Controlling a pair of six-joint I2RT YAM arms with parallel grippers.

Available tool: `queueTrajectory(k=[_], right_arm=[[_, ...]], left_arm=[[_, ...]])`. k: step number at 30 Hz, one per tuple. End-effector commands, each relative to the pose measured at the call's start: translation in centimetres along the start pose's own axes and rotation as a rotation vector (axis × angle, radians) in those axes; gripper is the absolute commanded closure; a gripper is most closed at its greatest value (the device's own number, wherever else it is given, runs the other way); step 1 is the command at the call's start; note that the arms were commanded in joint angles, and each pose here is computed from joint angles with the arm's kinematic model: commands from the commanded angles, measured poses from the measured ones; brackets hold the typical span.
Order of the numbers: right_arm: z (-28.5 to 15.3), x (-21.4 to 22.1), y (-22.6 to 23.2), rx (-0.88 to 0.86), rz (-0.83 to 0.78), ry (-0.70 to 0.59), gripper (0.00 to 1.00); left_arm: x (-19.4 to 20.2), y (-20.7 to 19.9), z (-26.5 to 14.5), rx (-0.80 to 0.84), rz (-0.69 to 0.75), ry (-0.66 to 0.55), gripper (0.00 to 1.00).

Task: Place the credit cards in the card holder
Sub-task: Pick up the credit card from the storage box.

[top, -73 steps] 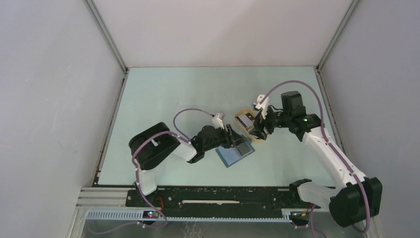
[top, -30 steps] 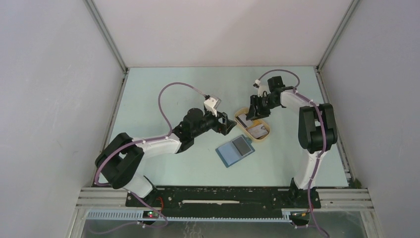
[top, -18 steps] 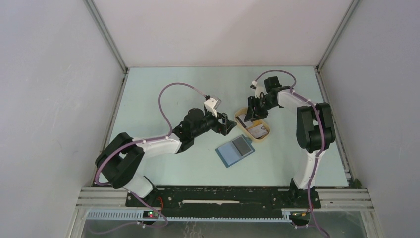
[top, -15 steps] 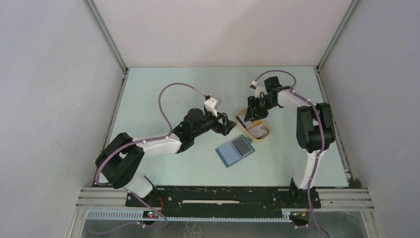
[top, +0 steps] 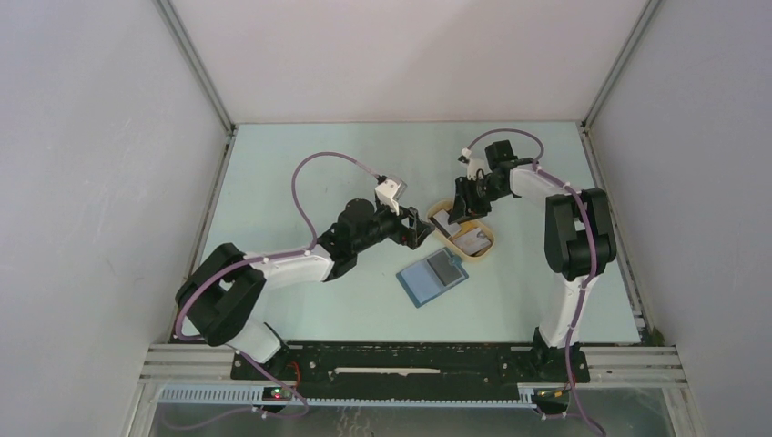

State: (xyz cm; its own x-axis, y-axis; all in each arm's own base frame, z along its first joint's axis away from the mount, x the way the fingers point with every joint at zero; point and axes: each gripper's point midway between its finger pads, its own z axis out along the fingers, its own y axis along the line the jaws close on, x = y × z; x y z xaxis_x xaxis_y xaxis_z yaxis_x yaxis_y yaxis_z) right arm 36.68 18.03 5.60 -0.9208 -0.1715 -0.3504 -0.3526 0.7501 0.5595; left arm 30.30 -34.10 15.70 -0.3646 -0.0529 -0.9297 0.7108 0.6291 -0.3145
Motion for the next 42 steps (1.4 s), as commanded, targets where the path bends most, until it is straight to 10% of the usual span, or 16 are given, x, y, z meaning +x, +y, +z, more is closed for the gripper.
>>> queueTrajectory(k=[1,42], right_arm=[[-1.7,-1.9,2.7,-0.081,-0.038,-0.055,0.57],[-0.9,-0.6,4.1,-0.387,0.152,0.008,0.5]], left_arm=[[-1.9,-0.9,0.6,0.033,0.005,-0.043,0.14],[-1.5,-0.9,1.0,0.037,-0.003,-0.026,0.15]])
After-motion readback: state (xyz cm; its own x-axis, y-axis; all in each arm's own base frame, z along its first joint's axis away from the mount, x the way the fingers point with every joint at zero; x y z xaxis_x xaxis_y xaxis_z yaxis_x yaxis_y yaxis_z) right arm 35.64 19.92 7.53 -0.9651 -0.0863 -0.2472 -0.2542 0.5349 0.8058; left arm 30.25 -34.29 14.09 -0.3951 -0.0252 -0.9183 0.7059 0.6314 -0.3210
